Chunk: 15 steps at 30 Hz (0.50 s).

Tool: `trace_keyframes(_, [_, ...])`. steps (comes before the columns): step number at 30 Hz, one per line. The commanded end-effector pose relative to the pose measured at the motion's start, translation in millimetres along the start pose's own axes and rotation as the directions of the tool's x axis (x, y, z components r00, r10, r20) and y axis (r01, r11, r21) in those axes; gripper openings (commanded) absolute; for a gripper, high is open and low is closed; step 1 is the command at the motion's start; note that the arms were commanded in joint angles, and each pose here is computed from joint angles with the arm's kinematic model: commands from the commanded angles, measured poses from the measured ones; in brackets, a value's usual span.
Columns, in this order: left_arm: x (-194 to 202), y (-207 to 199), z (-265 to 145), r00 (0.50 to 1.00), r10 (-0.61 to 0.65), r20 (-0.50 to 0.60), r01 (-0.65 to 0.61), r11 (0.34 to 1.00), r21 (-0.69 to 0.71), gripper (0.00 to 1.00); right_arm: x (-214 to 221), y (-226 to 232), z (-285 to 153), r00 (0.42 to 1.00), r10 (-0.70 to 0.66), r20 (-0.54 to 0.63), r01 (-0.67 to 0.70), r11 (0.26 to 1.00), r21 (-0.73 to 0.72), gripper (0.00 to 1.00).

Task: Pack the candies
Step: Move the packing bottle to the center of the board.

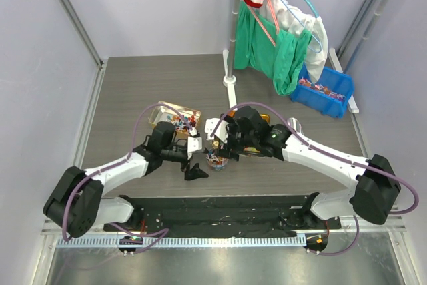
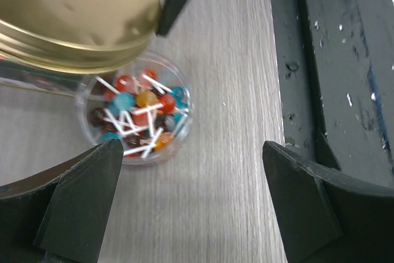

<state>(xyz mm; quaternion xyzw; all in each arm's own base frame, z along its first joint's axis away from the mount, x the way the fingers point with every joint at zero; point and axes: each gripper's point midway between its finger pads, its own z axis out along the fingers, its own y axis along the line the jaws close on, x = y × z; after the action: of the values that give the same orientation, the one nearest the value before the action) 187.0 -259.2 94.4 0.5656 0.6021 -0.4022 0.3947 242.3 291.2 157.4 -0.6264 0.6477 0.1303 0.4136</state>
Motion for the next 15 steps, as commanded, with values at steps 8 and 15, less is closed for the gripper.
trace_keyframes(8, [5, 27, 10, 0.985, 0.153, 0.077, -0.140, 0.977, -0.160, 1.00, -15, -7, -7, 0.999, 0.008, 0.038, -0.009, 1.000, 0.016, 0.59])
trace_keyframes(15, [-8, 37, 3, 0.962, 0.232, 0.143, -0.186, 0.943, -0.276, 1.00, -10, -6, 0, 1.000, 0.008, 0.016, -0.008, 1.000, 0.005, 0.59])
